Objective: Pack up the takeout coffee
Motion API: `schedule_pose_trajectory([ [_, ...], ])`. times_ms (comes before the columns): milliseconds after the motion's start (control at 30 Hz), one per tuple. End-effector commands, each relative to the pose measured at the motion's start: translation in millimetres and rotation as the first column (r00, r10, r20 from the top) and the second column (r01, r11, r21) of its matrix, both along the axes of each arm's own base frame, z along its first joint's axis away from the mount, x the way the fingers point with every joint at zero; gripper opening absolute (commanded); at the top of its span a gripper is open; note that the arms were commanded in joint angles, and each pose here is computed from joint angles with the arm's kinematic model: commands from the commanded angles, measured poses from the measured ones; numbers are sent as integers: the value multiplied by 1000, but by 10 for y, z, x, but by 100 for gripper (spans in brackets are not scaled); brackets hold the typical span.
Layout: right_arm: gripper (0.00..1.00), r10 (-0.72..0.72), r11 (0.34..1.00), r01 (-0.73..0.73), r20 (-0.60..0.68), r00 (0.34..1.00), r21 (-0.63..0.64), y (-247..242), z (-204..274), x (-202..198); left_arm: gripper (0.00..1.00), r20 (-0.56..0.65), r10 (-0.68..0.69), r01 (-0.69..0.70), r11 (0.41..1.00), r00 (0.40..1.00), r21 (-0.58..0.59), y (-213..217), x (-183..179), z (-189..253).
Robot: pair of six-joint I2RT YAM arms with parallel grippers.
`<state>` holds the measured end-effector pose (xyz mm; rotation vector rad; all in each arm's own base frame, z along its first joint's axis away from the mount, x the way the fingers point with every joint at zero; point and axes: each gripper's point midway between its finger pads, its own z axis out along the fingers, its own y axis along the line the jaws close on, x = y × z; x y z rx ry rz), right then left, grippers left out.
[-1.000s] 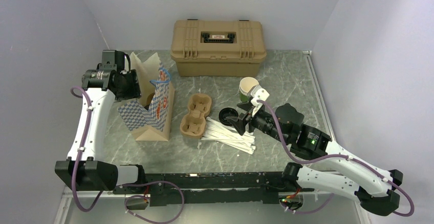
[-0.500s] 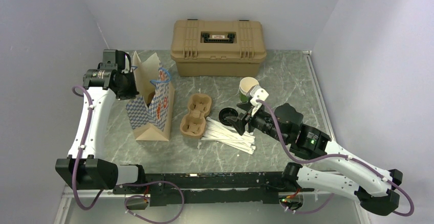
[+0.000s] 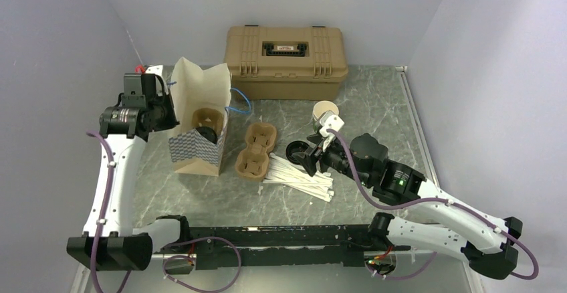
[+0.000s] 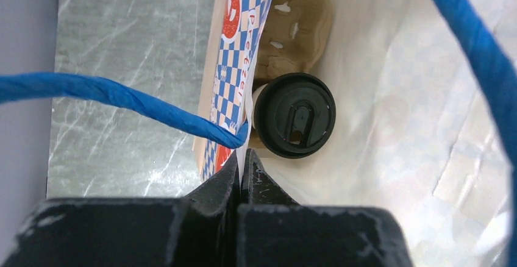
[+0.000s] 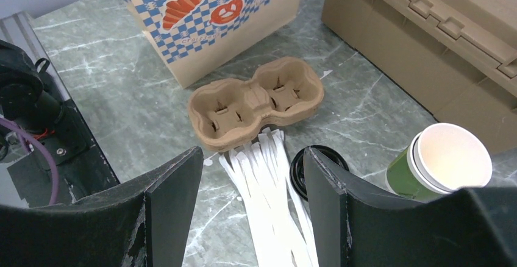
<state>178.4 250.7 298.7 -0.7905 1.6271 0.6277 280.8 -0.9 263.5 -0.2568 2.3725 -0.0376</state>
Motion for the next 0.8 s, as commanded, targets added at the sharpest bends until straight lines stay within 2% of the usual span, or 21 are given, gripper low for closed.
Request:
schedule_pose_trajectory([
  [0,65,-18,996,14,39,999,90,27,280,33,0,166,-36,33,999,985,21,-5,116,292],
  [333,65,-7,995,2,47,999,104,76,275,41,0,296,-108,92,993,949,68,-35,127,590],
  [767,65,-28,988,21,42,999,150,-35,201,-6,0,351,-272,253,962,896,100,-257,118,714],
])
